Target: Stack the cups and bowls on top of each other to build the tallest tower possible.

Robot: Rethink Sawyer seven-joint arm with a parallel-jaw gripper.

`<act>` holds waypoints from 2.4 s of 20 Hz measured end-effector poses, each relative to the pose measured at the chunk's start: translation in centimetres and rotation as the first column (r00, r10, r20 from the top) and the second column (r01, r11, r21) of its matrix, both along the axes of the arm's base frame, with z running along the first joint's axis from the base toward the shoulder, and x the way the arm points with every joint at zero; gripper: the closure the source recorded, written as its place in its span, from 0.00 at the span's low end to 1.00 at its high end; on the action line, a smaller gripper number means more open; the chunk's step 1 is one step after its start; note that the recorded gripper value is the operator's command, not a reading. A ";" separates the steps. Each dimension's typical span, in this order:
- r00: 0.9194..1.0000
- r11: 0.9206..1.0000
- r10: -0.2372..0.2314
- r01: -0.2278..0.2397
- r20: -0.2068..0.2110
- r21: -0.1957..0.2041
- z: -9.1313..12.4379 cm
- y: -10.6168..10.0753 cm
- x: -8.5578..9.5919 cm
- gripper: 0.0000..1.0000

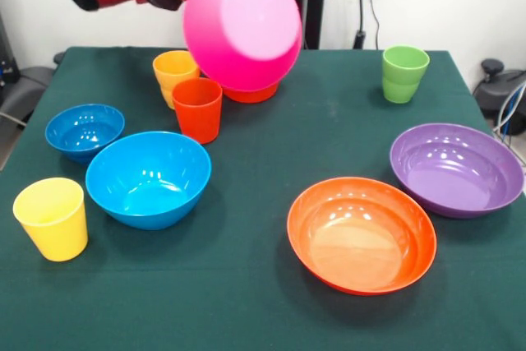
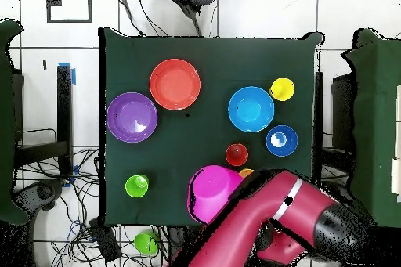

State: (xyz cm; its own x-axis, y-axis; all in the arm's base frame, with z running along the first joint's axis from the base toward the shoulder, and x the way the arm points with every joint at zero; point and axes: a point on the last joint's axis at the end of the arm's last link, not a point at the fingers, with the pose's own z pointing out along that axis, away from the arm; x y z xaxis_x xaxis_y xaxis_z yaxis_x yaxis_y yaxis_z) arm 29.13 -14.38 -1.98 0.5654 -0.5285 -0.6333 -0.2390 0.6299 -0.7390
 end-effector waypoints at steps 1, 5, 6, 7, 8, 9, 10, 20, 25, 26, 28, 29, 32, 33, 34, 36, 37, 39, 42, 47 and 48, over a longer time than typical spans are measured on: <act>1.000 1.000 0.005 -0.005 -0.001 0.004 -0.1 0.2 0.0 1.00; 1.000 0.999 0.030 -0.030 0.000 0.040 -0.4 1.6 -0.5 1.00; 1.000 0.998 0.030 -0.030 0.004 0.046 -0.4 1.6 -0.5 1.00; 1.000 0.998 0.030 -0.031 0.008 0.052 -0.4 1.7 -0.6 1.00; 0.999 0.997 0.029 -0.030 0.021 0.065 -0.2 1.8 -0.6 1.00; 0.999 0.997 0.027 -0.029 0.031 0.074 -0.1 1.9 -0.6 1.00; 0.999 0.996 0.024 -0.028 0.041 0.081 0.0 1.9 -0.6 1.00; 0.994 0.994 -0.026 0.014 0.103 0.113 -0.5 4.2 0.2 1.00; 0.991 0.996 -0.053 0.044 0.121 0.079 -1.4 6.1 1.1 1.00; 0.989 0.996 -0.069 0.061 0.132 0.063 -1.9 6.9 1.5 1.00; 0.985 0.996 -0.084 0.078 0.148 0.047 -2.3 7.8 1.7 1.00; 0.983 0.996 -0.091 0.085 0.157 0.040 -2.4 8.2 1.8 1.00; 0.980 0.995 -0.100 0.097 0.170 0.027 -2.8 8.8 1.8 1.00; 0.979 0.995 -0.102 0.099 0.174 0.022 -2.9 9.0 1.7 1.00; 0.978 0.995 -0.103 0.101 0.183 0.015 -3.2 9.1 1.7 1.00; 0.972 0.995 -0.102 0.104 0.210 0.000 -3.7 9.0 1.8 1.00; 0.970 0.994 -0.103 0.107 0.221 -0.003 -3.9 8.9 1.8 1.00; 0.965 0.994 -0.107 0.111 0.238 -0.006 -4.2 8.8 1.7 1.00; 0.954 0.991 -0.128 0.135 0.271 -0.006 -4.8 8.5 1.6 1.00; 0.918 0.980 -0.189 0.201 0.349 0.003 -5.2 8.1 1.5 1.00; 0.910 0.977 -0.200 0.214 0.364 0.003 -5.3 8.1 1.5 1.00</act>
